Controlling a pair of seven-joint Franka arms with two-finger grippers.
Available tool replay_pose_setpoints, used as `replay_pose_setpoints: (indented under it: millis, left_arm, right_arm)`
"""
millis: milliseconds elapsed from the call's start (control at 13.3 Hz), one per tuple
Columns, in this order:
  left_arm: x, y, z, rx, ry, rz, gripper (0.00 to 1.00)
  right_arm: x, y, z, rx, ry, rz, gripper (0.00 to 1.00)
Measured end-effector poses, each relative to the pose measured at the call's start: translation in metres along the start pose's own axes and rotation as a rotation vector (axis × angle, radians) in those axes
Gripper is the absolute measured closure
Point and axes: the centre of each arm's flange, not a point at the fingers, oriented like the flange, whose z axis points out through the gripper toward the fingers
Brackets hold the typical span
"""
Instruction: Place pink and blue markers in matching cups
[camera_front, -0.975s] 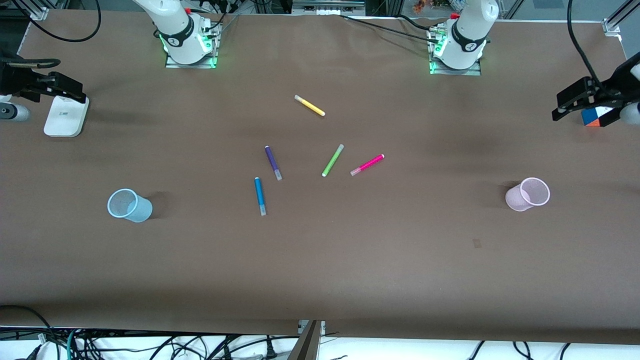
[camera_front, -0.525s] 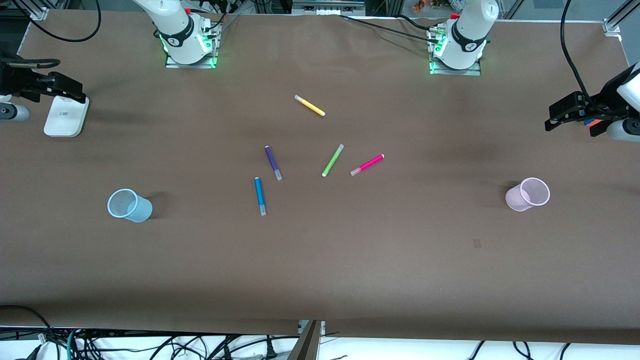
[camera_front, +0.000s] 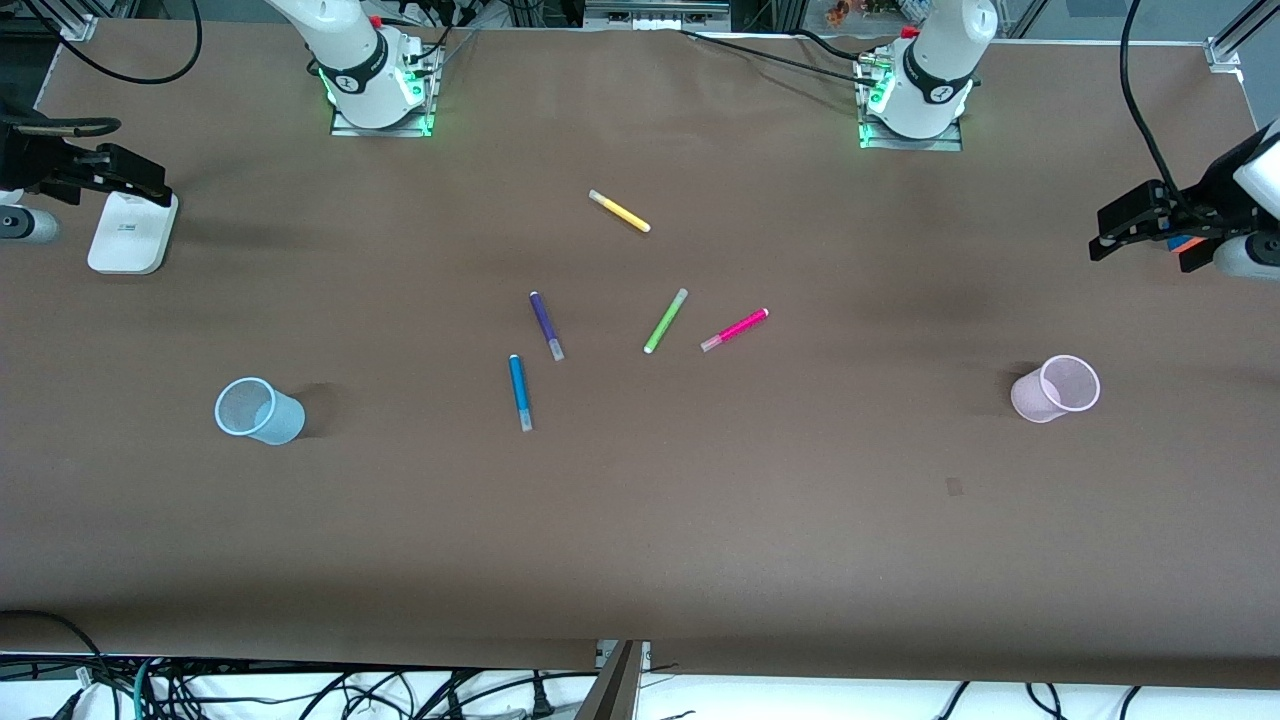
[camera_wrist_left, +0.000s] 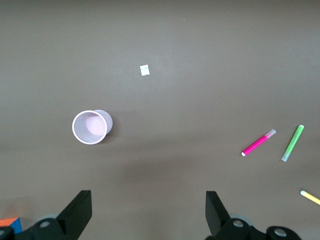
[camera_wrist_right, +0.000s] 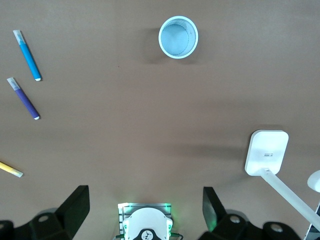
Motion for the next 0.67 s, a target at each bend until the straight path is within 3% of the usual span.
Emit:
replay_pose_setpoints:
  millis: [300,675]
  left_arm:
    - [-0.001,0.015,0.002,-0.002,-0.005,0.031,0.0]
    - [0.034,0.053,0.063,-0.017,-0.046,0.103,0.0]
  right_arm:
    - [0.002,-0.001,0.002,0.009,-0.003,-0.002,0.0]
    - [0.016,-0.005,0.007,0.032,0.032,-0.008,0.0]
